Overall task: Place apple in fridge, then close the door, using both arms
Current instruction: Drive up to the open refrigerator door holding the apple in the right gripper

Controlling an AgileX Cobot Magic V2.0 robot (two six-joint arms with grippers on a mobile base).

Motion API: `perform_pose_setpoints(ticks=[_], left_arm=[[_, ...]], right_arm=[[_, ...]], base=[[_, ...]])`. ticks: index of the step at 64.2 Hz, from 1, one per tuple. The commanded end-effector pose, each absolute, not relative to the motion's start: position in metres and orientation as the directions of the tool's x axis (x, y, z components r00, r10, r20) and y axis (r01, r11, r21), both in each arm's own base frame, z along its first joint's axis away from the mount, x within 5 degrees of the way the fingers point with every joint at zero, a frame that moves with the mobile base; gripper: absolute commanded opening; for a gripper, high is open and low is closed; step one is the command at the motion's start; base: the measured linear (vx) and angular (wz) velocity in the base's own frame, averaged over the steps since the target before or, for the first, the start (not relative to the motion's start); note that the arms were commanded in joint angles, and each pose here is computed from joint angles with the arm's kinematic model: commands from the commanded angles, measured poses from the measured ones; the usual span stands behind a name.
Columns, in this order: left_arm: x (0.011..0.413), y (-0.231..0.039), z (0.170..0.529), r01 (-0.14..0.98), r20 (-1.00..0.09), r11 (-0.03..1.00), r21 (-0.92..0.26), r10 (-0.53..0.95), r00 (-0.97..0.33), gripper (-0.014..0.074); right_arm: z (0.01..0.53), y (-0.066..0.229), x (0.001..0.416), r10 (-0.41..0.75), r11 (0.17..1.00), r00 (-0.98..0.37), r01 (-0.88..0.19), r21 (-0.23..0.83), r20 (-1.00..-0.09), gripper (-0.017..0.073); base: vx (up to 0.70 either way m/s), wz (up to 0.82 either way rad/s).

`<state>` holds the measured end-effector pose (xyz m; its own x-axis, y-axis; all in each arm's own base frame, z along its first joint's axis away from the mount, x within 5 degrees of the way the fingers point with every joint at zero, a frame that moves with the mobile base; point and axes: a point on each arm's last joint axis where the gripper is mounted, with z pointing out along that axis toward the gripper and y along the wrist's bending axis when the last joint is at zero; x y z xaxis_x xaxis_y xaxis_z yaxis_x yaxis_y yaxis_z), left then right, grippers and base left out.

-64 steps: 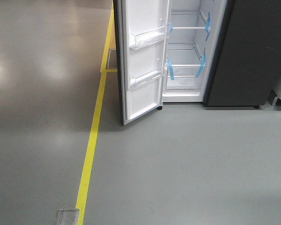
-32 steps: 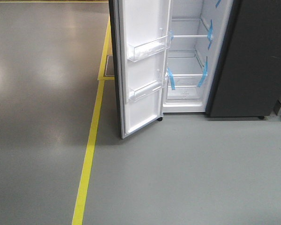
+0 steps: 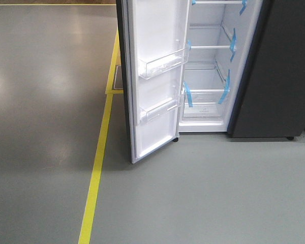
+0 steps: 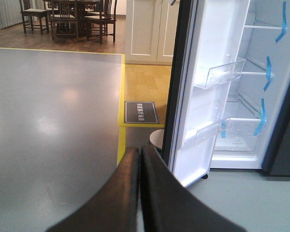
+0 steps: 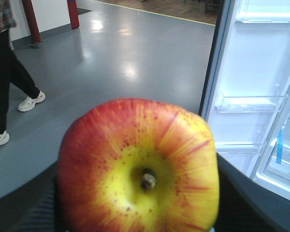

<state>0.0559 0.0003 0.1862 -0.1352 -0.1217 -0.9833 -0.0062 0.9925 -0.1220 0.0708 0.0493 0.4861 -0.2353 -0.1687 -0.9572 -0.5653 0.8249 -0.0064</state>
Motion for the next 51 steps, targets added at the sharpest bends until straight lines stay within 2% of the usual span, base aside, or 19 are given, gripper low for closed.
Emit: perform_pose_setpoints(ticks=[1, 51], left_arm=[[0.0562, -0.0002, 0.186, 0.004, -0.989, 0.992, -0.128, -0.127, -0.074, -0.0006], [0.0562, -0.0002, 0.186, 0.004, -0.989, 0.992, -0.128, -0.127, -0.074, -0.0006]], right_arm=[[0.4982, 0.0497, 0.0707, -0.119, 0.833, -0.155, -0.553, -0.013, -0.981, -0.0004], [0.4982, 0.0497, 0.0707, -0.119, 0.833, -0.155, -0.553, -0.013, -0.981, -0.0004]], base=[[0.21, 0.0], [0.2, -0.02]])
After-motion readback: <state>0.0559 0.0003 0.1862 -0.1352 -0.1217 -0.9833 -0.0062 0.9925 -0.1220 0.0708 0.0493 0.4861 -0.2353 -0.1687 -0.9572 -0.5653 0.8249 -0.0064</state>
